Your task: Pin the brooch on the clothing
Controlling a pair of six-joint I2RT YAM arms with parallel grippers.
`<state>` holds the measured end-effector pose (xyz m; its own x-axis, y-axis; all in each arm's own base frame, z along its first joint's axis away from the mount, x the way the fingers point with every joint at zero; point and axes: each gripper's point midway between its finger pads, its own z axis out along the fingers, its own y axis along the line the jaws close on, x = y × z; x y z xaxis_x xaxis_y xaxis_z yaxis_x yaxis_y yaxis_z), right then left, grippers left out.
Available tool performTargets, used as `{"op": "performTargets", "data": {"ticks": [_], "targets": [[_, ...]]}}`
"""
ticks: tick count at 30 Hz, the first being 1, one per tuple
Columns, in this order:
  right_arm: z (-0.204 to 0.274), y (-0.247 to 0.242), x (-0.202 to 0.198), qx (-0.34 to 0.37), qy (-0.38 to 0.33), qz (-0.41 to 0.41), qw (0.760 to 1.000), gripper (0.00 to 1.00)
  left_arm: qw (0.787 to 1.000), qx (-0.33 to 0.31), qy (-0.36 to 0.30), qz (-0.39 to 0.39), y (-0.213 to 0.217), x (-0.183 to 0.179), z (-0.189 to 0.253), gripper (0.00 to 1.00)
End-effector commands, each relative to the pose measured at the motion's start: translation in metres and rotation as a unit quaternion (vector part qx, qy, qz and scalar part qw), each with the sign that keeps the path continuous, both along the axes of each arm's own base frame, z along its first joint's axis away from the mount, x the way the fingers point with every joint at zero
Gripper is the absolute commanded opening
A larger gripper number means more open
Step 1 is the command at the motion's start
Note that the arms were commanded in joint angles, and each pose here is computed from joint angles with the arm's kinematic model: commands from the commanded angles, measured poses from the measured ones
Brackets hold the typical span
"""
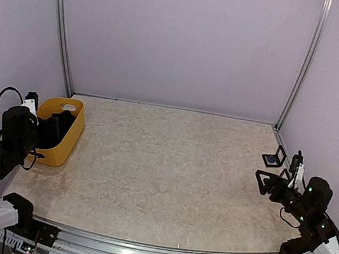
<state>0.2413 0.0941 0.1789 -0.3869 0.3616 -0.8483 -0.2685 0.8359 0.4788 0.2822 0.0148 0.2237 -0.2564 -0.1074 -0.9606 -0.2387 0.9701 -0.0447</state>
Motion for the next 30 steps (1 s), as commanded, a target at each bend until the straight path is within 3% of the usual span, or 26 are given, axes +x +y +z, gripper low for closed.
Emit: {"op": "performTargets", "data": {"ticks": [1, 5, 9, 13, 17, 22, 26, 28, 29, 30], "targets": [[0.012, 0.002, -0.001, 0.014, -0.019, 0.002, 1.000, 1.00, 1.000, -0.004, 0.017, -0.009, -0.003, 0.005, -0.002, 0.99], [0.042, 0.013, -0.008, 0.045, -0.057, 0.039, 0.997, 0.99, 0.999, -0.042, 0.022, -0.011, -0.002, 0.012, 0.001, 0.99], [0.104, 0.034, -0.037, 0.067, -0.189, 0.129, 0.971, 0.99, 0.992, -0.121, 0.047, 0.006, 0.017, 0.033, -0.013, 0.99], [0.142, 0.026, -0.053, 0.088, -0.282, 0.117, 0.948, 1.00, 0.981, -0.153, 0.106, 0.047, 0.045, 0.061, -0.046, 0.99], [0.156, 0.025, -0.044, 0.073, -0.281, 0.108, 0.951, 0.99, 0.971, -0.131, 0.186, 0.075, 0.059, 0.081, -0.085, 0.99], [0.146, 0.042, -0.013, 0.020, -0.216, 0.134, 0.967, 1.00, 0.966, -0.121, 0.208, 0.093, 0.073, 0.086, -0.110, 0.99], [0.144, 0.058, 0.000, 0.016, -0.192, 0.172, 0.966, 1.00, 0.958, -0.115, 0.239, 0.109, 0.088, 0.096, -0.127, 0.97], [0.145, 0.062, 0.004, 0.013, -0.187, 0.182, 0.965, 1.00, 0.954, -0.111, 0.258, 0.107, 0.089, 0.100, -0.139, 0.91], [0.145, 0.062, 0.006, 0.010, -0.187, 0.182, 0.965, 0.99, 0.952, -0.110, 0.266, 0.102, 0.088, 0.102, -0.145, 0.83], [0.146, 0.061, 0.007, 0.007, -0.187, 0.178, 0.966, 0.99, 0.953, -0.109, 0.267, 0.093, 0.086, 0.105, -0.146, 0.66]]}}
